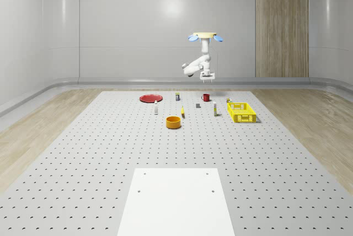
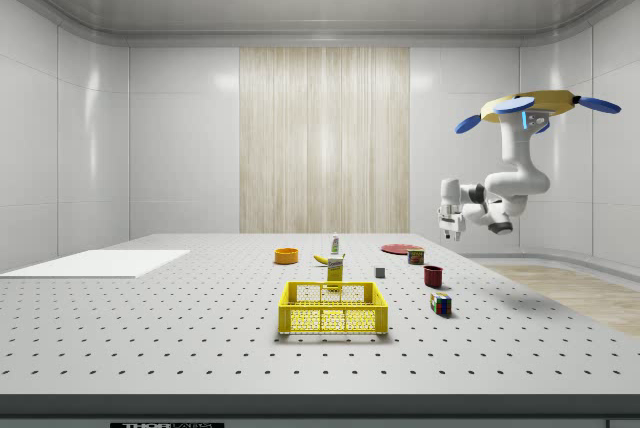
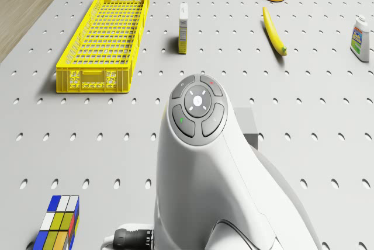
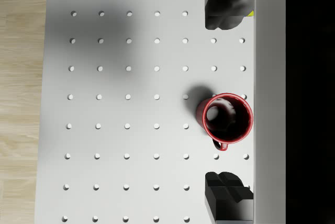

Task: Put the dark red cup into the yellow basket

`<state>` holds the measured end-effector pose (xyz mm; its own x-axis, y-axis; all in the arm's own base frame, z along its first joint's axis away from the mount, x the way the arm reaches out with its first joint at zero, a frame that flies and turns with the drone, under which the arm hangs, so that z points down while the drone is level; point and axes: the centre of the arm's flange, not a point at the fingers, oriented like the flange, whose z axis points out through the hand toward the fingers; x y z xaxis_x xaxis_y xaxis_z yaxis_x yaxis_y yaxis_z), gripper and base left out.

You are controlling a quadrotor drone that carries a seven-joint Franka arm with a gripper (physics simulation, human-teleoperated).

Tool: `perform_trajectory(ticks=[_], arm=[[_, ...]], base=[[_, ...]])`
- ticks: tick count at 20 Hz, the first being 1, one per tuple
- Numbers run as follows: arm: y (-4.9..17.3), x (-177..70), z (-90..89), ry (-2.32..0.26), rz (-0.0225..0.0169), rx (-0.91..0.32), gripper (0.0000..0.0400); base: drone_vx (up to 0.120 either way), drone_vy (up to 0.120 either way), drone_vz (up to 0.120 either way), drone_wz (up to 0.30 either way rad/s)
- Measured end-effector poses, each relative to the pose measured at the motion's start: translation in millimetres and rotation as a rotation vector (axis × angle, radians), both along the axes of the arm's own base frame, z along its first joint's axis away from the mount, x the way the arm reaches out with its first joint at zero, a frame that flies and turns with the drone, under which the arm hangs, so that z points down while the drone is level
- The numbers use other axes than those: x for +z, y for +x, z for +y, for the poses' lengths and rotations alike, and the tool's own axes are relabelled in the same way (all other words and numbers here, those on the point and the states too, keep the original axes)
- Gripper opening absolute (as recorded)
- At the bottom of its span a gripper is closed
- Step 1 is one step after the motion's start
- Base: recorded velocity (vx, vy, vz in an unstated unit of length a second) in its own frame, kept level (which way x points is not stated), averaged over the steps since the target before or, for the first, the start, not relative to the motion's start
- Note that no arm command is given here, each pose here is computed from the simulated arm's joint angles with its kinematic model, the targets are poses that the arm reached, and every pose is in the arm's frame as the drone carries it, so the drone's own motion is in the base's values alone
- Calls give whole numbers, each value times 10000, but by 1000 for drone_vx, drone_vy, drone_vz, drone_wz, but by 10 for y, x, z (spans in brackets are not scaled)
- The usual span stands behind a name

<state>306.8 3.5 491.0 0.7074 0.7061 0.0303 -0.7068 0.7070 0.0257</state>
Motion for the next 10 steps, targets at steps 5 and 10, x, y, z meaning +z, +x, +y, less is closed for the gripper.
perform_trajectory(ticks=[5, 10], arm=[[0, -2, -22, -228, 9, -5, 400], [0, -2, -31, -320, 13, -6, 400]], base=[[120, 0, -120, 0], [120, 96, -120, 0]])
